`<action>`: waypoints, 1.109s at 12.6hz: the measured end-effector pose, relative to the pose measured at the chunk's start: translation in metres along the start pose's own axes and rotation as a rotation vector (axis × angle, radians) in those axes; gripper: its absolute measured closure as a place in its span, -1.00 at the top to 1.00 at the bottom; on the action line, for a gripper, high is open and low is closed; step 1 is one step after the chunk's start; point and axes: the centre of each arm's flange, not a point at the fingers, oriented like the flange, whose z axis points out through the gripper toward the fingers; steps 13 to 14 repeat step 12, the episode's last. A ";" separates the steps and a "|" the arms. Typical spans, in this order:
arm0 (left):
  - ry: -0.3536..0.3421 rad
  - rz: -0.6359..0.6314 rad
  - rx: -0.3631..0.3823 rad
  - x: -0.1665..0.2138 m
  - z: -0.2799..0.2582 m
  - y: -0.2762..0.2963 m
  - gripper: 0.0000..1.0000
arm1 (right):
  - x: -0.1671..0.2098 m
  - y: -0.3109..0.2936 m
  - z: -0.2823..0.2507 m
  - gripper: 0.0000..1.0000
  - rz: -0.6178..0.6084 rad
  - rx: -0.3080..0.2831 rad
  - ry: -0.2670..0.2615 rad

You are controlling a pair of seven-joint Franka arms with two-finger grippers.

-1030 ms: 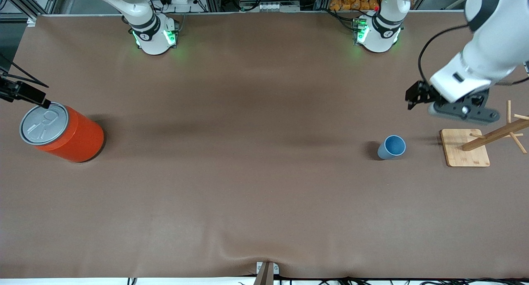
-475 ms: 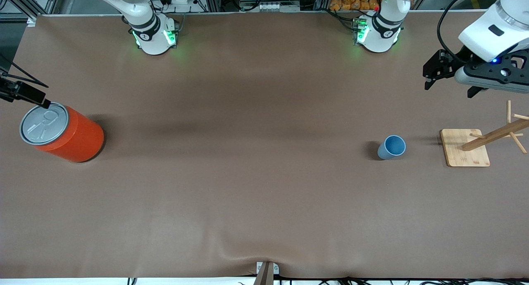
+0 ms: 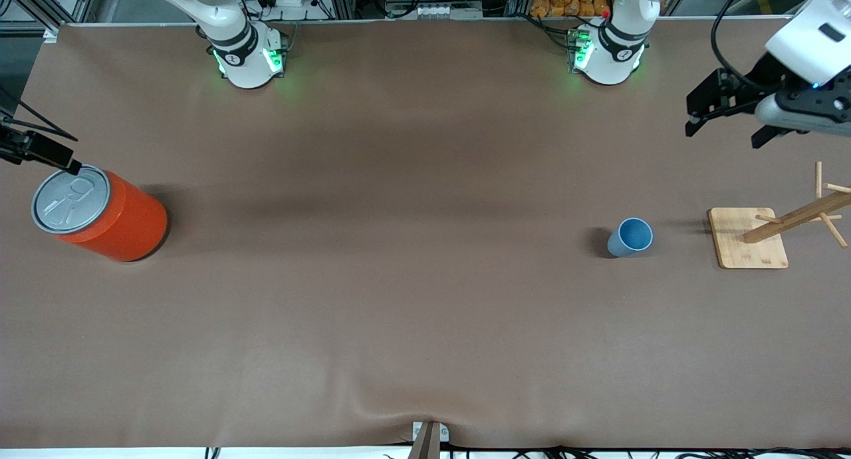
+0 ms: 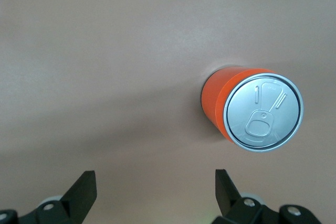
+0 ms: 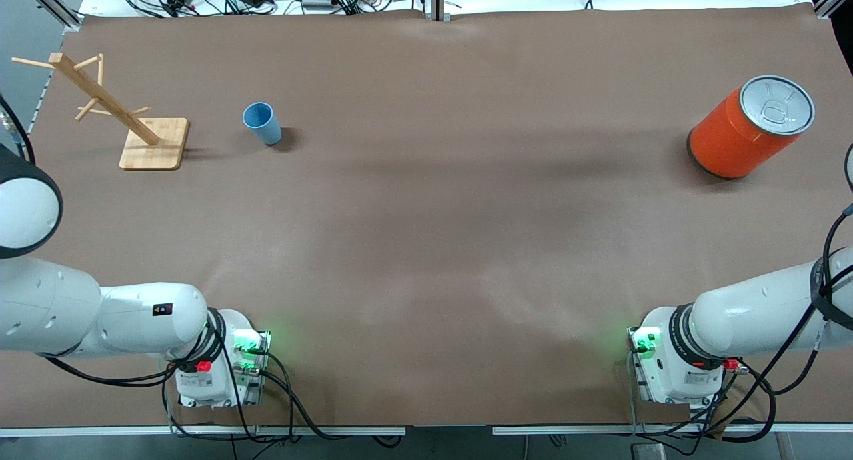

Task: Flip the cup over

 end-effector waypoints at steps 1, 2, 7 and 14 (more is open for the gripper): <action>-0.014 -0.010 0.001 -0.004 -0.002 -0.005 1.00 | 0.000 0.000 0.000 1.00 0.000 0.000 0.000; -0.023 -0.023 0.000 -0.007 -0.004 -0.012 1.00 | 0.000 0.000 0.000 1.00 0.000 0.000 0.000; -0.069 -0.047 0.005 -0.023 -0.002 -0.027 1.00 | 0.000 0.000 0.000 1.00 0.000 0.000 0.000; -0.055 -0.047 0.072 -0.048 -0.015 -0.021 1.00 | 0.000 0.000 0.000 1.00 0.000 0.000 0.000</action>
